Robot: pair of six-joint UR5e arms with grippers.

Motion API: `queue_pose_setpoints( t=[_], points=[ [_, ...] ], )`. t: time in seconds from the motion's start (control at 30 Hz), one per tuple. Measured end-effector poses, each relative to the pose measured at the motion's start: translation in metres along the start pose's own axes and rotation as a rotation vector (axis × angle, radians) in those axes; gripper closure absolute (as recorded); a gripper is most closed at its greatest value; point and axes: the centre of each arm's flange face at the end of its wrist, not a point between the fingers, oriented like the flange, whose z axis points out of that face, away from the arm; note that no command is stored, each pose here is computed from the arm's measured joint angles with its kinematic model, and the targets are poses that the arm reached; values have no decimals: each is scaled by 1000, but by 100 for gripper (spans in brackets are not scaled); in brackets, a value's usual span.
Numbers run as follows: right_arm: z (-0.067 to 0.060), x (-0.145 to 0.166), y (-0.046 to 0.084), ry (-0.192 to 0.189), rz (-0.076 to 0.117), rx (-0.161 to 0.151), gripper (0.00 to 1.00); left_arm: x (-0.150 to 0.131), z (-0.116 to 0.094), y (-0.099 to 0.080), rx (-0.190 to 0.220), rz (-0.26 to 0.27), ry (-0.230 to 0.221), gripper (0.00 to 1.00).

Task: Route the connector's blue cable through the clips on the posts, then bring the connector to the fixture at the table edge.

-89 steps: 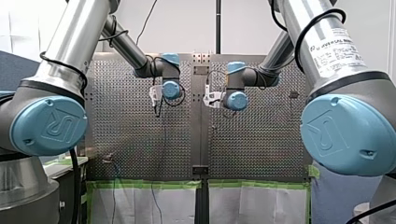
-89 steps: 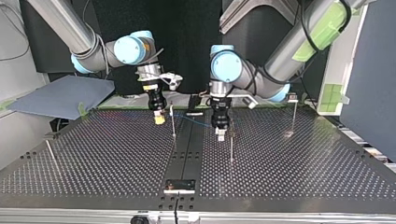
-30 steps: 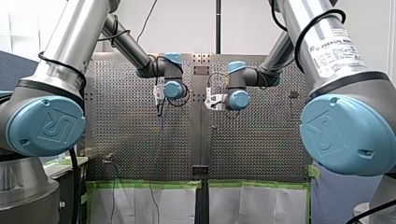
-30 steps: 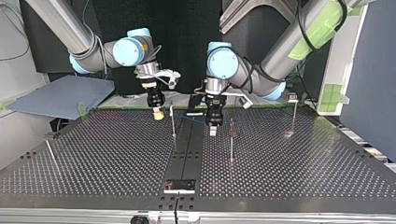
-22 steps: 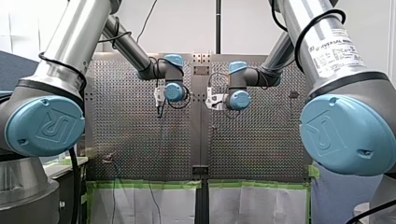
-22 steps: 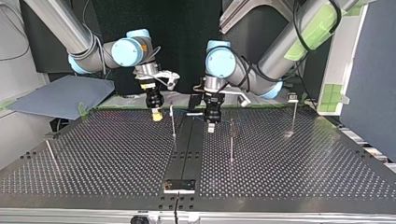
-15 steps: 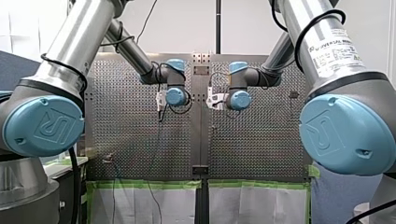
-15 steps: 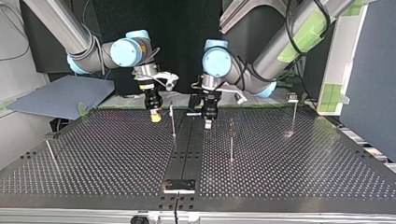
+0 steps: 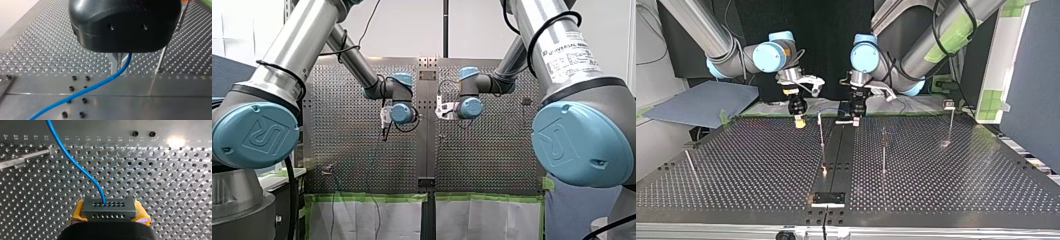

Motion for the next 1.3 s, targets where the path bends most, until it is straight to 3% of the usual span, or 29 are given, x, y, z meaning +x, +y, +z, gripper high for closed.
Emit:
queue_pose_setpoints(
  t=[0.4, 0.77, 1.03, 1.3],
  points=[
    [-10, -20, 8, -8, 0, -13, 100, 8, -13, -12, 25, 1, 5, 97],
    [-19, -38, 21, -20, 0, -34, 100, 36, -13, -19, 26, 11, 24, 97],
    [-23, -47, 29, -29, -8, -47, 100, 40, -15, -22, 30, 12, 26, 97],
    [-35, -66, 40, -28, 1, -63, 100, 58, -17, -31, 43, 31, 50, 97]
  ],
)
